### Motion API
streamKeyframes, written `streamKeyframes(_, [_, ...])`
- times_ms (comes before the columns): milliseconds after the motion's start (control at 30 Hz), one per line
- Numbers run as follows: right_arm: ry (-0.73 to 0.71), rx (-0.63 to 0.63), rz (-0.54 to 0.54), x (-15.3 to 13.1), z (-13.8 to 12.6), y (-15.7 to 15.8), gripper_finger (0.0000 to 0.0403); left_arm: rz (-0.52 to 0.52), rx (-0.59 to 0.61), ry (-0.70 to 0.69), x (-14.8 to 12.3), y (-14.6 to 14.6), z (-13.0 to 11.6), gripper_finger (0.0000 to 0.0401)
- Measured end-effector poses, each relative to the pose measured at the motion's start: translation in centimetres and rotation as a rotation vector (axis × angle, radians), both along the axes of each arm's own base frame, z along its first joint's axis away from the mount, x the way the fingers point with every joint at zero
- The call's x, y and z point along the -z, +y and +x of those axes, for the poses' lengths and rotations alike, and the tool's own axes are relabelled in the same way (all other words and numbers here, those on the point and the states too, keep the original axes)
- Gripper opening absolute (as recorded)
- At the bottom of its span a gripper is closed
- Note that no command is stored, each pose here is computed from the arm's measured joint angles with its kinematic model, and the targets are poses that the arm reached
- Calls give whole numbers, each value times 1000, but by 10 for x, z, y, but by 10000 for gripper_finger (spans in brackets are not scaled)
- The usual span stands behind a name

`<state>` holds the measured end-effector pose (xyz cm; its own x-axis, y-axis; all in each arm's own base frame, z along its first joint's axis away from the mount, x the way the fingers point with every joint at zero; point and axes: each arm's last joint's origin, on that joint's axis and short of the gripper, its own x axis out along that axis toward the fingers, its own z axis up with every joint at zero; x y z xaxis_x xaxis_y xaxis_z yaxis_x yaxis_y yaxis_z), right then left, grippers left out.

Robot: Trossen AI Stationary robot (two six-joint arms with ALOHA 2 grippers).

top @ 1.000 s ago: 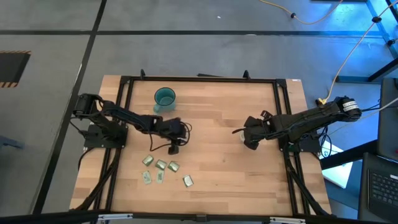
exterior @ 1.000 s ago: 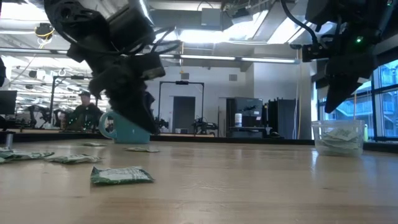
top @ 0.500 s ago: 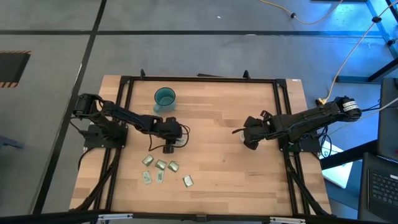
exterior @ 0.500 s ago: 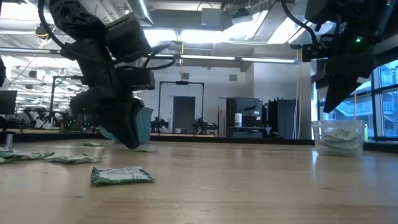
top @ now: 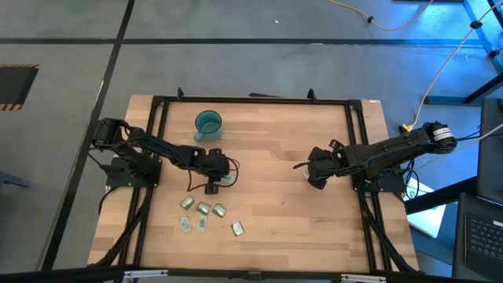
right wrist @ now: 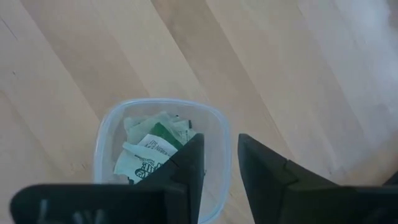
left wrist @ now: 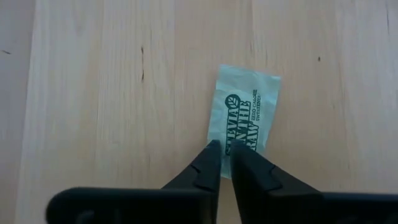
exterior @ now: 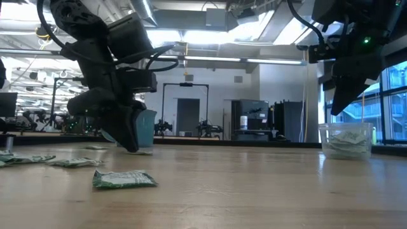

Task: Pick and place Stevia / Truvia into bins
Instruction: Put the stevia packet into the transparent bin

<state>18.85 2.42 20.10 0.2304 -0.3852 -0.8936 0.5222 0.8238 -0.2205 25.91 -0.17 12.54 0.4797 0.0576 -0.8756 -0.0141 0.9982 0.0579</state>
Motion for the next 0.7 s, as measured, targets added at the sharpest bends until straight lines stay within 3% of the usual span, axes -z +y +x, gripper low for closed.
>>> streamKeyframes(133, [-1, 2, 0, 0, 0, 0, 101, 5, 8, -2, 0, 0, 0, 5])
streamKeyframes(433, [-25, -23, 1, -1, 3, 1, 101, -14, 21, -51, -2, -1, 4, 3])
streamKeyframes(567, [-61, -74, -4, -2, 9, 2, 101, -21, 25, -133, -7, -1, 10, 3])
streamKeyframes(700, [-139, -168, -21, -5, 19, 4, 101, -21, 27, -304, -18, -1, 23, 3])
